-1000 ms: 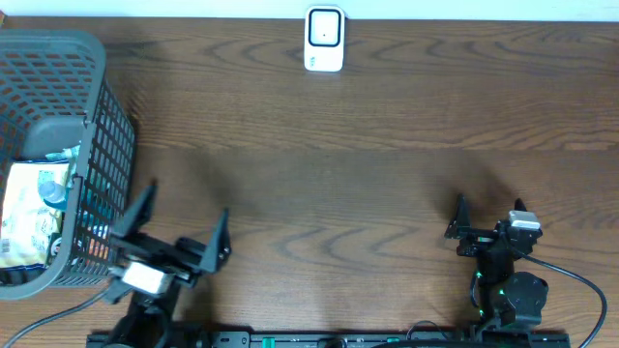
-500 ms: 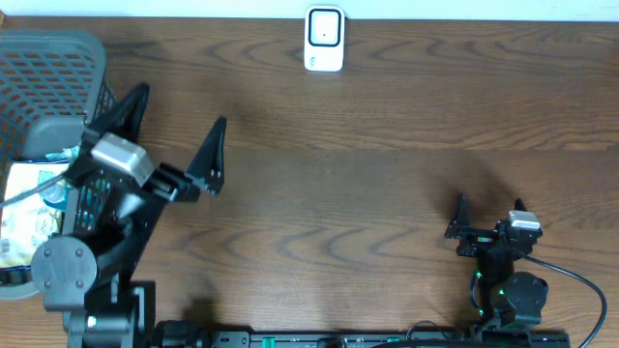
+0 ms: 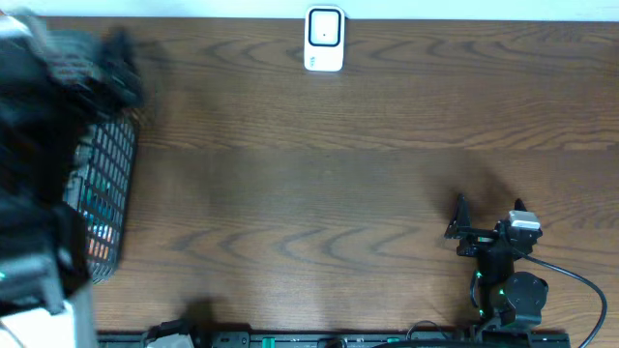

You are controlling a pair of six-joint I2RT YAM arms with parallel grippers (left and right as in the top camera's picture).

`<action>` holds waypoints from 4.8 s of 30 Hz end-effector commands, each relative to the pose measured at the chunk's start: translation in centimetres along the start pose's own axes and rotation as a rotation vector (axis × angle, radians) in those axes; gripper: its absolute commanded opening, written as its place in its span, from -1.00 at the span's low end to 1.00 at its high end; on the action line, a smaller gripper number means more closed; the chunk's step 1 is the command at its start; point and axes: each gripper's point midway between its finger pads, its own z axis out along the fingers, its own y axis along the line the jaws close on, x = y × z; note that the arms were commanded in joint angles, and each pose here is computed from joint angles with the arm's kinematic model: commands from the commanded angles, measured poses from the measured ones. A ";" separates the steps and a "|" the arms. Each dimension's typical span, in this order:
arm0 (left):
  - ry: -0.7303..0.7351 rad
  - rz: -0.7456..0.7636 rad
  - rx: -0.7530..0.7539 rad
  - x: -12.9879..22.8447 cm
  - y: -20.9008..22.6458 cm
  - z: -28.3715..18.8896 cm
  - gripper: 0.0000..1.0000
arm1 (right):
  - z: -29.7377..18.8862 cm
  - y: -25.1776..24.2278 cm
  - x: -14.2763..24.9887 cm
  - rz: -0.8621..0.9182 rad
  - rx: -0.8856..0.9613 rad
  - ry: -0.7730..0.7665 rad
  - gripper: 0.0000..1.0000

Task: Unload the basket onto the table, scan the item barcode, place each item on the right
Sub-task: 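Move the left gripper into the basket above the teal spray bottle, then grasp the teal spray bottle with the left gripper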

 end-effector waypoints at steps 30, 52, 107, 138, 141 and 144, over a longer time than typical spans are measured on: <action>0.467 -0.453 -0.975 12.3 25.4 0.6 0.95 | 0.0 0.2 0.2 -0.013 -0.013 0.007 0.98; 0.794 -0.808 -1.204 21.9 24.3 -3.3 0.95 | 0.0 0.3 0.2 -0.013 -0.013 0.007 0.98; 1.022 -0.800 -1.058 33.9 24.4 -1.5 0.59 | 0.0 0.3 0.2 -0.013 -0.013 0.007 0.98; 0.532 -0.711 -0.915 19.1 21.2 -3.3 -0.41 | 0.0 0.3 0.2 -0.013 -0.013 0.007 0.98; 0.402 -0.683 -0.872 15.8 19.9 -4.5 -0.41 | 0.0 0.3 0.2 -0.013 -0.013 0.007 0.98; 0.266 -0.652 -0.825 12.5 18.5 -5.9 -0.40 | 0.0 0.3 0.2 -0.013 -0.013 0.007 0.98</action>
